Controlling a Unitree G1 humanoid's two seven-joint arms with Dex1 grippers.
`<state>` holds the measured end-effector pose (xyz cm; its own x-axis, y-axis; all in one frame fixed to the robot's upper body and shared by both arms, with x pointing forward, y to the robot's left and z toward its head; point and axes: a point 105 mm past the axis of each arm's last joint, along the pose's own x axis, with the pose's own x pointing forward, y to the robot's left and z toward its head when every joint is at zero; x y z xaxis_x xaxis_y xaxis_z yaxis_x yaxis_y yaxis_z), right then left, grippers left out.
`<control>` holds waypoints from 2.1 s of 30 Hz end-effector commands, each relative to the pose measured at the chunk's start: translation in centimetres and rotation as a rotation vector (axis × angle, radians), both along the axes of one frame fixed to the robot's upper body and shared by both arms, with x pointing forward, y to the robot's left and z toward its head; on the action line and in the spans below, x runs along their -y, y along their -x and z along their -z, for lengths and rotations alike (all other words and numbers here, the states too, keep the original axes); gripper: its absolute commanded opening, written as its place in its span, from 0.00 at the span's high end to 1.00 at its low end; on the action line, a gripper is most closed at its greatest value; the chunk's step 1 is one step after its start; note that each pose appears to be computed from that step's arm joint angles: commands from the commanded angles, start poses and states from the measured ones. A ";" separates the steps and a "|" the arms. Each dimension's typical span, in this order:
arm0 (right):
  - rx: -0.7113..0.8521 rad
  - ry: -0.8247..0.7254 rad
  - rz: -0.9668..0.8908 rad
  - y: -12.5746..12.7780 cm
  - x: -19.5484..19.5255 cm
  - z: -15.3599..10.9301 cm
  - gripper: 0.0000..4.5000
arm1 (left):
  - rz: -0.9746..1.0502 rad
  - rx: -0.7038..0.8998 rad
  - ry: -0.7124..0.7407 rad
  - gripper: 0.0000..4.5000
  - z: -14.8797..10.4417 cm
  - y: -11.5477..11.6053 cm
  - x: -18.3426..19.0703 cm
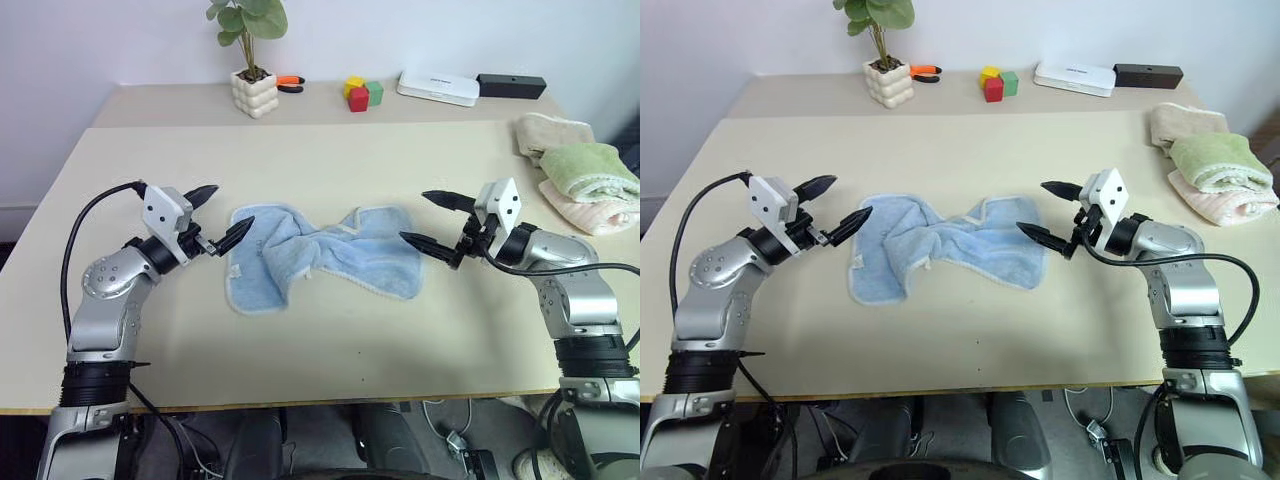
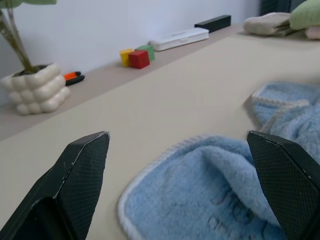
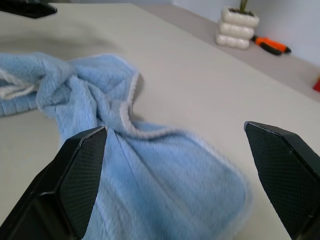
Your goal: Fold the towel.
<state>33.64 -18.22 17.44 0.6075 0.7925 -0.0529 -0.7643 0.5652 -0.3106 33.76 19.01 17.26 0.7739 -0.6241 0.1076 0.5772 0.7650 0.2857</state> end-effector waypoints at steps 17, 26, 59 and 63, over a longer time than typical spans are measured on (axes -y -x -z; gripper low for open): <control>0.084 -0.098 -0.011 1.1 -3.2 -0.9 0.00 | 0.306 -0.167 -0.234 0.01 1.1 5.1 -0.3; 0.119 -0.123 -0.082 1.5 -5.7 -1.8 0.00 | 0.410 -0.245 -0.443 0.01 4.9 8.5 -0.3; 0.113 0.051 -0.067 3.0 -4.9 1.4 0.00 | 0.242 -0.341 -0.071 0.99 6.7 3.4 0.6; 0.087 0.207 -0.127 4.2 -4.2 3.6 0.00 | 0.220 -0.253 -0.082 0.99 4.3 3.1 -0.1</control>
<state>29.97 -14.45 13.40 0.5459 0.8221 -0.1617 -0.7926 0.4442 -0.4176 30.51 19.07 10.74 0.6028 -0.7766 -0.1832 0.7971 0.5963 0.0952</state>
